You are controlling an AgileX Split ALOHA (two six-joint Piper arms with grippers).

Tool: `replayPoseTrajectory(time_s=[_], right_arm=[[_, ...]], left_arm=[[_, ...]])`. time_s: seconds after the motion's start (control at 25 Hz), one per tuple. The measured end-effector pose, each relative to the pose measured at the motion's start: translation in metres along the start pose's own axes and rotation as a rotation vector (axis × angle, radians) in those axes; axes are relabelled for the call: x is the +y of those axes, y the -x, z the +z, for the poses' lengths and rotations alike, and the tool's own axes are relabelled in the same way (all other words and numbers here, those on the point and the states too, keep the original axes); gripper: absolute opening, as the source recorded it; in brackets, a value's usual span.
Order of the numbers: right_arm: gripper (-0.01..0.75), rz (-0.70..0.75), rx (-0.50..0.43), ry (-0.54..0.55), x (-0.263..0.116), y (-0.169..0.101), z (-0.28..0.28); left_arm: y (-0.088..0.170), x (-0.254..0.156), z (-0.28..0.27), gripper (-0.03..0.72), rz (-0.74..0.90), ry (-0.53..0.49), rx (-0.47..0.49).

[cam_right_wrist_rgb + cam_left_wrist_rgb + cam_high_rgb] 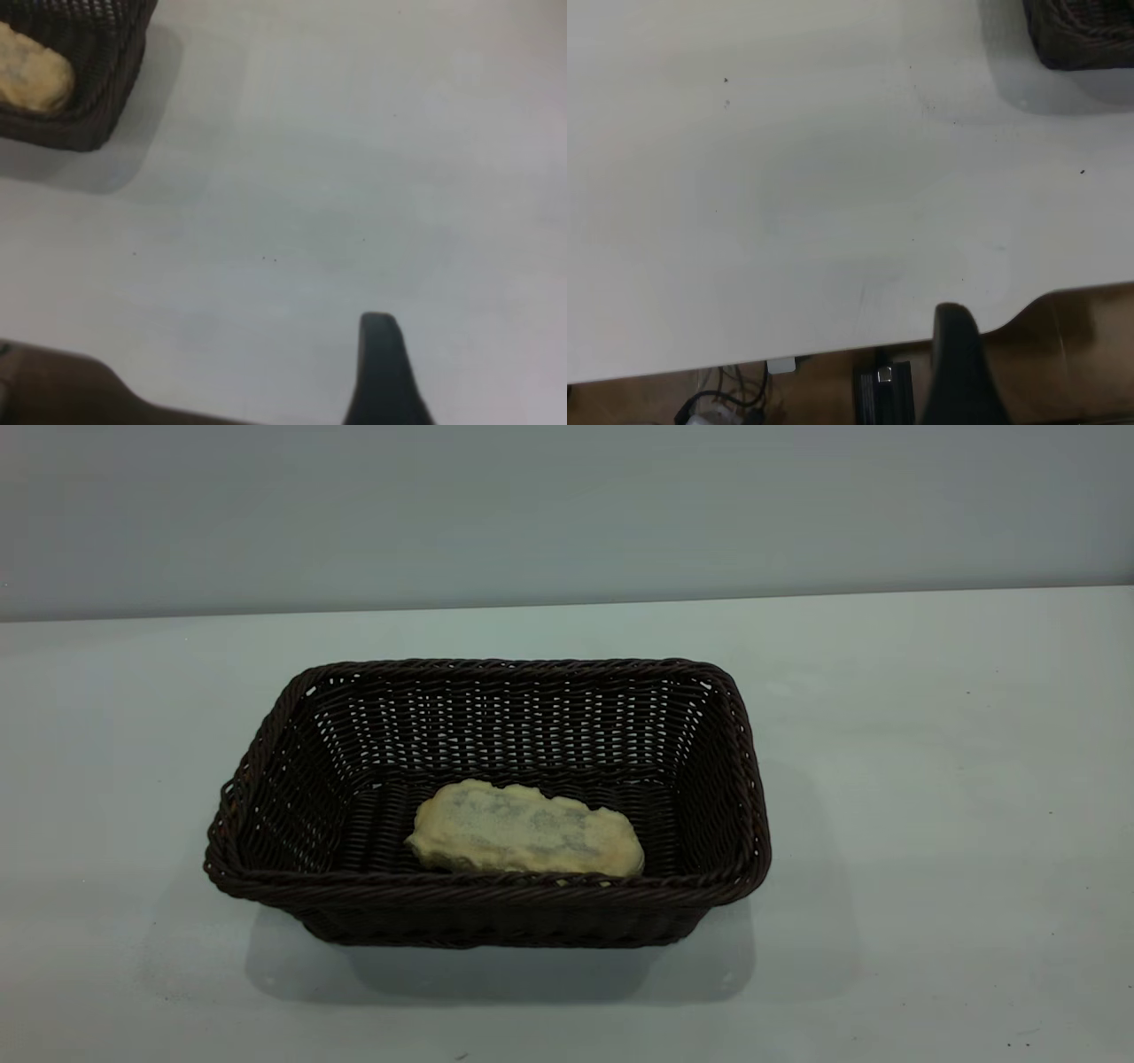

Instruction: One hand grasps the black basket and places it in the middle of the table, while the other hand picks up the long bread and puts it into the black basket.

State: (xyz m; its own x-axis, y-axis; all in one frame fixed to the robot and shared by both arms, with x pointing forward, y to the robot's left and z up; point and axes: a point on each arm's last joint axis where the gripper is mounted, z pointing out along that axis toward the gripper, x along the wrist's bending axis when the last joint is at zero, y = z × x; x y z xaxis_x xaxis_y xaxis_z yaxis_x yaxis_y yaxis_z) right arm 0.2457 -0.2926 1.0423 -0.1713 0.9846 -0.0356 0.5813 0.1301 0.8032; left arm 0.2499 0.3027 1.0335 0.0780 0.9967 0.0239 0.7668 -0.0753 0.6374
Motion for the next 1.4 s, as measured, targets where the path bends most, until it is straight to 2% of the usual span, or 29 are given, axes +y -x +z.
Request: replayPoseTrajectory(time_s=[0.32, 0.56, 0.72, 1.4], right_arm=[[0.495, 0.000, 0.001, 0.000, 0.000, 0.000, 0.000], [0.495, 0.020, -0.022, -0.001, 0.000, 0.000, 0.000], [0.495, 0.028, -0.032, -0.001, 0.000, 0.000, 0.000], [0.495, 0.029, -0.030, -0.001, 0.000, 0.000, 0.000]], left_arm=[[0.000, -0.001, -0.001, 0.558, 0.000, 0.016, 0.000], [0.000, -0.016, -0.013, 0.558, -0.025, 0.149, 0.023], [0.000, -0.021, -0.017, 0.558, -0.033, 0.195, 0.031], [0.000, -0.022, -0.017, 0.558, -0.037, 0.201, 0.035]])
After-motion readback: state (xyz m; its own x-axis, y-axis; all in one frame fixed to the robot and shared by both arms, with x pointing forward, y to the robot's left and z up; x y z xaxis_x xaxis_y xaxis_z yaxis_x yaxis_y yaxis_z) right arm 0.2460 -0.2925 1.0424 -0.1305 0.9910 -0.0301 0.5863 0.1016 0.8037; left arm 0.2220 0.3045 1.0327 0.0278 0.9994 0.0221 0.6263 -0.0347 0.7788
